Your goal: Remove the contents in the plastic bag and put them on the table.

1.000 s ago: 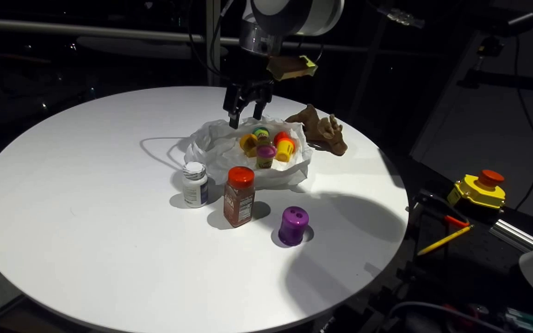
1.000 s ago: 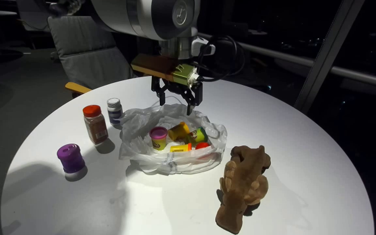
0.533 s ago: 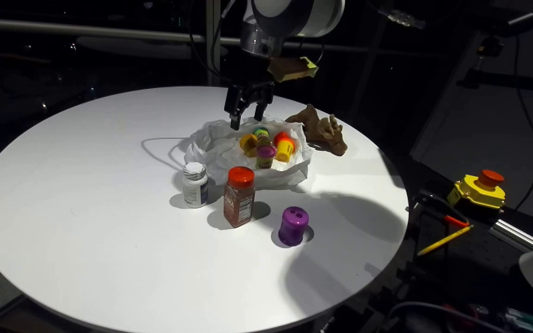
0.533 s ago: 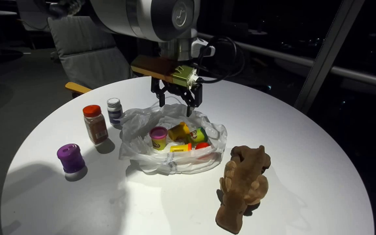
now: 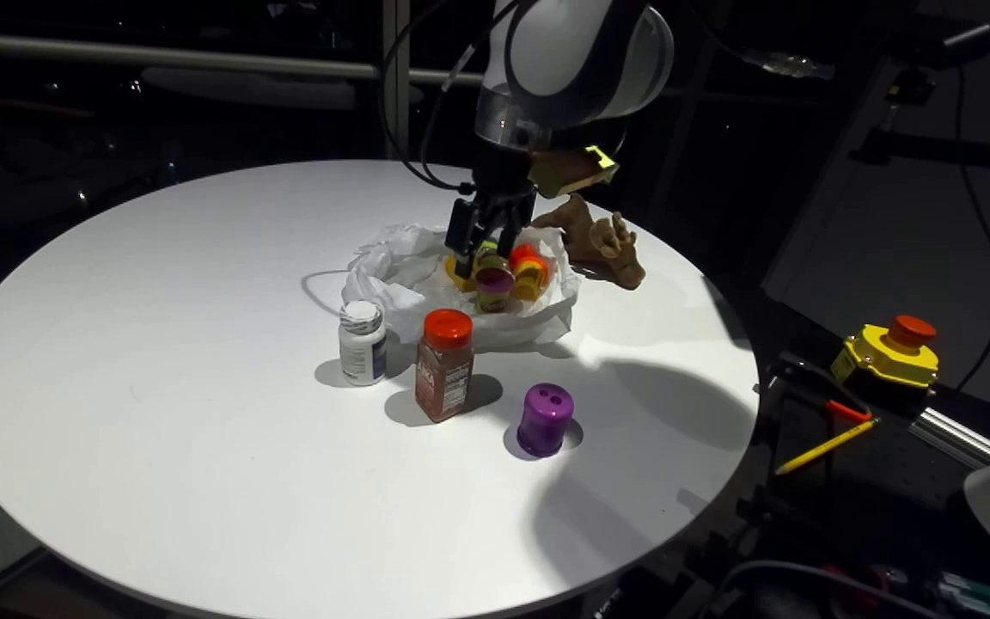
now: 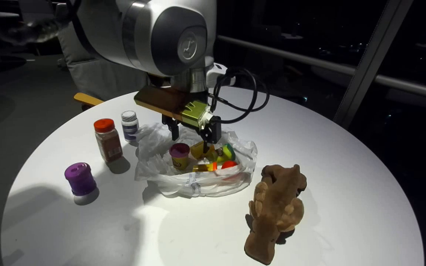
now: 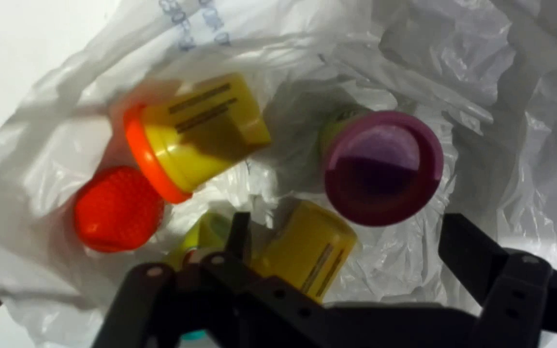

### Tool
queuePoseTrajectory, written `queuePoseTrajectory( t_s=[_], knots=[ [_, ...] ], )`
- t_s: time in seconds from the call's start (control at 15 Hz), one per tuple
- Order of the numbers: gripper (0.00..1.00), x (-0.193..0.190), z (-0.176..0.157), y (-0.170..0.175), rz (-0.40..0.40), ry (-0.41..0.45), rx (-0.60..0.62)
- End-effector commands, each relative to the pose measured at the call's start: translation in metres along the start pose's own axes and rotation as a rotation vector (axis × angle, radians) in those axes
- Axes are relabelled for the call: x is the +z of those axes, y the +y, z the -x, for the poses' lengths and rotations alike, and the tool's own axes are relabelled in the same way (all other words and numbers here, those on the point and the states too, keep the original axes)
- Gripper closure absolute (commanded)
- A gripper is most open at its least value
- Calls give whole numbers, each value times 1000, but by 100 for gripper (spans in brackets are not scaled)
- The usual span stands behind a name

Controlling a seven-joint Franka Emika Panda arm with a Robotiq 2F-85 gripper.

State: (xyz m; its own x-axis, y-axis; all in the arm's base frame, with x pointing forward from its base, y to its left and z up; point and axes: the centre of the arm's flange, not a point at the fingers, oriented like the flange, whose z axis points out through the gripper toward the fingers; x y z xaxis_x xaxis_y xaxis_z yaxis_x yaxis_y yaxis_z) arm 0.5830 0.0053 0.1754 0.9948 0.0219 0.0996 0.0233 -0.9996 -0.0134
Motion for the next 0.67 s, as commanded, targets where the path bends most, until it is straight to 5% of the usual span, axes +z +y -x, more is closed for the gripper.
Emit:
queuePoseTrajectory(
  t_s=[0.0,0.13,0.27,0.6],
  knots=[
    [0,-12,25,-10,-18,21,-10],
    [0,-9,28,-15,-15,20,-17],
    [28,-6,26,-19,-16,10,-19],
    [66,-6,30,-21,-4,1,-18]
  ],
)
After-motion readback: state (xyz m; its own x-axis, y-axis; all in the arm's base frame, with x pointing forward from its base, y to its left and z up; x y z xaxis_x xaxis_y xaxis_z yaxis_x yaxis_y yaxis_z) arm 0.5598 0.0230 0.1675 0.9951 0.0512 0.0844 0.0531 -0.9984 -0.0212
